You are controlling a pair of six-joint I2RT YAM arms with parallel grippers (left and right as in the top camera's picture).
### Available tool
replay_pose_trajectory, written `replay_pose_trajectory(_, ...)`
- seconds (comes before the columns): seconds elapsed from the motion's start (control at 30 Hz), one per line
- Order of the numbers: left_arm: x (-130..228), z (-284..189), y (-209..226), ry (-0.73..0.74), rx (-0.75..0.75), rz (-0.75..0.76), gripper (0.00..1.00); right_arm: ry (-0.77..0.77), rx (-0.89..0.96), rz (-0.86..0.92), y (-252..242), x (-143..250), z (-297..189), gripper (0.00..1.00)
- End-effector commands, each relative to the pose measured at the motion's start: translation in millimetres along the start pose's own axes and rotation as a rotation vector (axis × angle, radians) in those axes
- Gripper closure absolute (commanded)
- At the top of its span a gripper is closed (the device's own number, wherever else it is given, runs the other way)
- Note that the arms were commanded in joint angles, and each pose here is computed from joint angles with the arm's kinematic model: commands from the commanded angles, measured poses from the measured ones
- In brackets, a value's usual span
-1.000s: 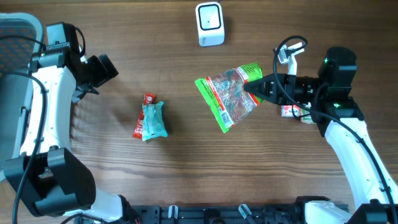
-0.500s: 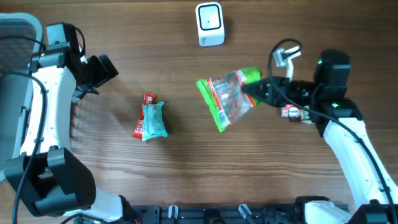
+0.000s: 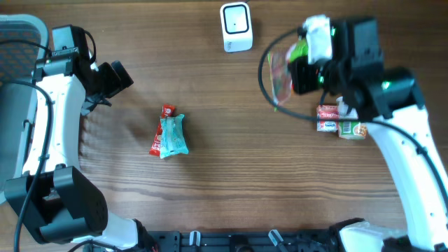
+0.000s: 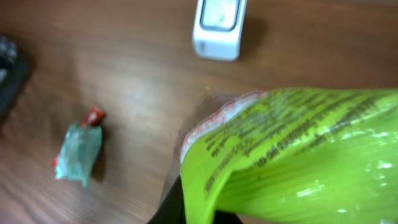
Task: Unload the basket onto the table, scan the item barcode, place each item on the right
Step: 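Lift the green snack bag and carry it toward the scanner, then hold the green bag at the scanner, then lower it right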
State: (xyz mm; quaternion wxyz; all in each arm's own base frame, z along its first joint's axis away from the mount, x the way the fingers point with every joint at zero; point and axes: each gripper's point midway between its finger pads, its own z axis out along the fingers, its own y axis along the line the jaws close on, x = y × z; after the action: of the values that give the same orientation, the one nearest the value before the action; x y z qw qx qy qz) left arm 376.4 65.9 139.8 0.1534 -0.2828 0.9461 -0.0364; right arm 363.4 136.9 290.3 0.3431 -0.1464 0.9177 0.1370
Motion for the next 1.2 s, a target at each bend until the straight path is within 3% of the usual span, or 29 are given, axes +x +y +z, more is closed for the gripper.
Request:
replay_pose_trajectory(0.0, -2.9, -3.6, 0.1, -0.014, -0.001, 0.005, 0.00, -0.004, 0.107, -0.064, -17.3, -46.0, 4.7, 0.96)
replay_pose_trajectory(0.07, -2.9, -3.6, 0.1, -0.014, -0.001, 0.005, 0.00, -0.041, 0.185, -0.113, -23.2, -81.4, 34.6, 0.96)
replay_pose_trajectory(0.27, -2.9, -3.6, 0.1, -0.014, -0.001, 0.005, 0.00, -0.122, 0.457, -0.333, -20.6, -115.5, 129.1, 0.96)
replay_pose_trajectory(0.47, -2.9, -3.6, 0.1, -0.014, -0.001, 0.005, 0.00, -0.196, 0.915, -0.589, -36.3, -138.7, 205.0, 0.96)
replay_pose_trajectory(0.6, -2.9, -3.6, 0.1, -0.014, -0.001, 0.005, 0.00, -0.313, 0.964, -0.640, -21.3, -149.5, 235.4, 0.96)
replay_pose_trajectory(0.73, -2.9, -3.6, 0.1, -0.014, -0.001, 0.005, 0.00, -0.323, 0.908, -0.574, -18.5, -129.2, 267.5, 0.96)
replay_pose_trajectory(0.83, -2.9, -3.6, 0.1, -0.014, -0.001, 0.005, 0.00, -0.379, 0.852, -0.444, -16.3, -127.0, 272.0, 0.96)
replay_pose_trajectory(0.93, -3.0, -3.6, 0.1, -0.014, -0.002, 0.005, 0.00, -0.380, 0.875, -0.431, -20.0, -128.6, 266.5, 0.96)
replay_pose_trajectory(1.07, -2.9, -3.6, 0.1, -0.014, -0.001, 0.005, 0.00, -0.465, 0.840, -0.332, -16.0, -166.6, 198.2, 0.96)
replay_pose_trajectory(1.17, -2.9, -3.6, 0.1, -0.014, -0.001, 0.005, 0.00, -0.422, 0.753, -0.316, -6.9, -172.9, 142.5, 0.96)
